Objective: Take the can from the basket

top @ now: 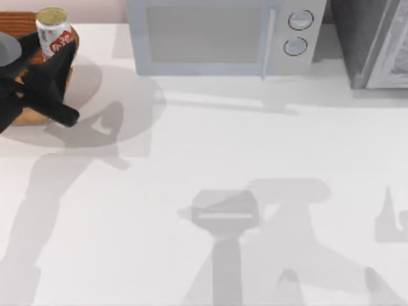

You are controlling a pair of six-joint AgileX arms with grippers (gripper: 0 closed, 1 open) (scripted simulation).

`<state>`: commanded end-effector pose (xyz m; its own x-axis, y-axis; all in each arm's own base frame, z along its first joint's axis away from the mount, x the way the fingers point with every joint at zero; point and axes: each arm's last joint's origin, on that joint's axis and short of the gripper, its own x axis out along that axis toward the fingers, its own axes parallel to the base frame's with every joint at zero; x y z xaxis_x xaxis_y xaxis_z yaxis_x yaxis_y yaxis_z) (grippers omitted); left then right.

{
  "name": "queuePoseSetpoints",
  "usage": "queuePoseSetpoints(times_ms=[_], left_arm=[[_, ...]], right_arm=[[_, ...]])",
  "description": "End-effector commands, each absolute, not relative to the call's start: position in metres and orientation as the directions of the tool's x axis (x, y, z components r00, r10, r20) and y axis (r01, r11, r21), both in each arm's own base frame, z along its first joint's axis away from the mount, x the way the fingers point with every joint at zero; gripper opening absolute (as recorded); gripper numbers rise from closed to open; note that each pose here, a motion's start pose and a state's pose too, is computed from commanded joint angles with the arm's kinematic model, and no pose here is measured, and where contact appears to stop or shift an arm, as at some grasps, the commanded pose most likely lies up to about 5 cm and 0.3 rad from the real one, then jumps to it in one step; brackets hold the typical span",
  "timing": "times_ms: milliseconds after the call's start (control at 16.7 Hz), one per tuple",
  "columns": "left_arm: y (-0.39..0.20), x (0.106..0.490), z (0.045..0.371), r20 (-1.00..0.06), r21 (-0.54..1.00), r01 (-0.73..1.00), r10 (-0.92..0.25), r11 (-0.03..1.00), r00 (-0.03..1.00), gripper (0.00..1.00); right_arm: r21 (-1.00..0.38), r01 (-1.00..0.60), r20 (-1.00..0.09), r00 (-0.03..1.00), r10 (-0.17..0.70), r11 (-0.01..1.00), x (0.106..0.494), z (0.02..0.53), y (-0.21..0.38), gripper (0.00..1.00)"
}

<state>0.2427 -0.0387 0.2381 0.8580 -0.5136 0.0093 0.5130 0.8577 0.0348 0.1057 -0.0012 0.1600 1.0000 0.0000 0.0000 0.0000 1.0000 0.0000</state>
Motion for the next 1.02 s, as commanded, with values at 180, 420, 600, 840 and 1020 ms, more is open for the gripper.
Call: queuePoseSetpoints(times_ms=[180, 420, 600, 840, 1020], left_arm=[[-0.046, 0.263, 0.231, 0.005, 0.033, 0.571, -0.571, 0.82, 0.821, 0.0], [-0.055, 0.287, 0.22, 0.004, 0.032, 0.647, -0.647, 0.762, 0.762, 0.0], [-0.063, 0.303, 0.209, 0.005, 0.029, 0.706, -0.707, 0.707, 0.707, 0.0], [-0.075, 0.321, 0.192, 0.006, 0.029, 0.78, -0.781, 0.625, 0.625, 0.0], [-0.081, 0.334, 0.178, 0.007, 0.032, 0.826, -0.827, 0.562, 0.562, 0.0]], right_arm=[[0.0, 0.0, 0.0, 1.0, 0.0, 1.0, 0.106, 0.16, -0.001, 1.0], [0.0, 0.0, 0.0, 1.0, 0.0, 1.0, 0.106, 0.16, -0.001, 1.0], [0.0, 0.0, 0.0, 1.0, 0.0, 1.0, 0.106, 0.16, -0.001, 1.0], [0.0, 0.0, 0.0, 1.0, 0.0, 1.0, 0.106, 0.16, -0.001, 1.0], [0.0, 0.0, 0.0, 1.0, 0.0, 1.0, 0.106, 0.16, -0.001, 1.0]])
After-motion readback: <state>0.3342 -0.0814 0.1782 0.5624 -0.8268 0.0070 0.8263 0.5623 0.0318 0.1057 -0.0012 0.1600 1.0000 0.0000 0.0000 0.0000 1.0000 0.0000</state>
